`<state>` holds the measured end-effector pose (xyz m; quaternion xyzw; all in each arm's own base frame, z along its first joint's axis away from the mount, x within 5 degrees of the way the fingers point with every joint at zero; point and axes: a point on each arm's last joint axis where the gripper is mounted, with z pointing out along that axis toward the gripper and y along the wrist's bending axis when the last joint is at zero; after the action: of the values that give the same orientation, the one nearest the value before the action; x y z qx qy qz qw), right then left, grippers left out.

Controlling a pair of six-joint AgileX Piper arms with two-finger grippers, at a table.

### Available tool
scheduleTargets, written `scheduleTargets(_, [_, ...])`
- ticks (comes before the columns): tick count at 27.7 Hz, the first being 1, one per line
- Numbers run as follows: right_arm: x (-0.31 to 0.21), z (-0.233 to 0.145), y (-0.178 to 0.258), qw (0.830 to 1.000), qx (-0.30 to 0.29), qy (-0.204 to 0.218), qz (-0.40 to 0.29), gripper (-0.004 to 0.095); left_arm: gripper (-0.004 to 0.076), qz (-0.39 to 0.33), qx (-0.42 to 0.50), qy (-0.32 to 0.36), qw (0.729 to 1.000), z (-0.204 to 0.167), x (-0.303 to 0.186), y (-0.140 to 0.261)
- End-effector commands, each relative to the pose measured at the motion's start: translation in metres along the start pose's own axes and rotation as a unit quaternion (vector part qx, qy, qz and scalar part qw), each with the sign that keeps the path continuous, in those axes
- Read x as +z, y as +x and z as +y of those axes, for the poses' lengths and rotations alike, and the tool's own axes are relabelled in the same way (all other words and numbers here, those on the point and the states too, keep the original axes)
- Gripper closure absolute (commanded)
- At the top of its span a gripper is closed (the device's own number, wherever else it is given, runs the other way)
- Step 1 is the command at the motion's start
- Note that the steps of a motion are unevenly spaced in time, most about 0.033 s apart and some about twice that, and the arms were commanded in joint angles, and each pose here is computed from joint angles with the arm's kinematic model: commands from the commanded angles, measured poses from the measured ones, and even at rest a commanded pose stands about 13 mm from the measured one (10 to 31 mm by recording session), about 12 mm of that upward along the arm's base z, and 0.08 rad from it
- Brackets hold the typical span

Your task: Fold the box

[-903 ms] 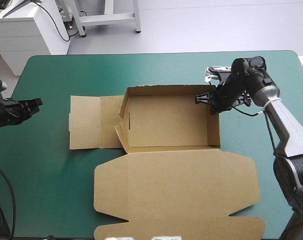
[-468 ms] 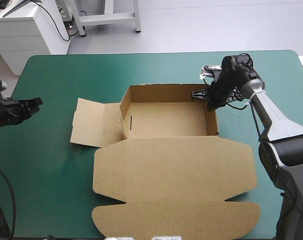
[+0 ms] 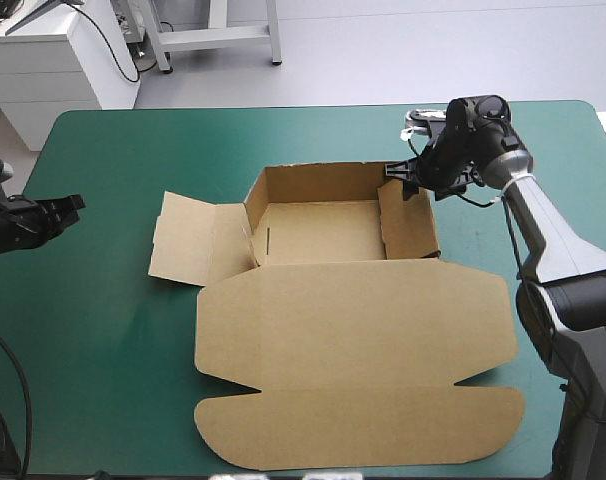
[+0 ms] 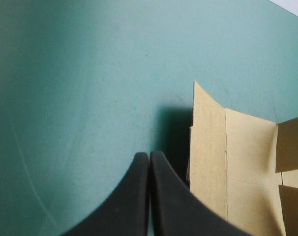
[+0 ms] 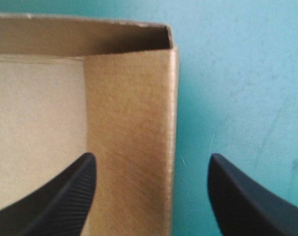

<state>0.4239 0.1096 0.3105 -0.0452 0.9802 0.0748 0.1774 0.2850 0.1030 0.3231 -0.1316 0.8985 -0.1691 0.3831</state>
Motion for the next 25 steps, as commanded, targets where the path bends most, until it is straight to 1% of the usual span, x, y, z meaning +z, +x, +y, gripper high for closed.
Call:
scheduleTargets(1, [-0.048,0.003,-0.007,0.998,-0.005,-0.01,-0.062,0.0048,0.0734,-0.049,-0.007,0.012,0.999,-0.011,-0.015,-0.012])
scheduleTargets(3, [-0.054,0.003,-0.009,0.997,-0.004,-0.012,-0.071,-0.0009,0.0734,-0.049,-0.007,0.012,0.999,-0.011,-0.015,-0.012])
scheduleTargets(4, [-0.057,0.004,-0.009,0.997,-0.002,-0.013,-0.074,-0.0012,0.0734,-0.048,-0.007,0.012,0.999,-0.011,-0.015,-0.012])
scheduleTargets(9, [-0.079,0.004,-0.005,0.995,-0.004,-0.012,-0.097,-0.0012,0.0734,-0.048,-0.007,0.012,0.999,-0.011,-0.015,-0.012])
scheduleTargets(18, [-0.135,0.006,0.012,0.988,-0.004,-0.022,-0.151,-0.0012,0.0734,-0.044,-0.01,0.012,0.999,-0.01,-0.014,-0.009])
scheduleTargets(21, [-0.143,0.005,0.02,0.988,-0.004,-0.018,-0.155,-0.0012,0.0734,-0.042,-0.015,0.012,0.999,-0.009,-0.012,-0.007])
scheduleTargets(22, [-0.146,0.002,0.025,0.988,-0.001,-0.007,-0.154,-0.0012,0.0734,-0.04,-0.019,0.012,0.999,-0.008,-0.01,-0.005])
scheduleTargets(25, [-0.145,0.002,0.03,0.989,0.0,-0.01,-0.147,-0.0011,0.0734,-0.038,-0.02,0.012,0.999,-0.007,-0.01,-0.004])
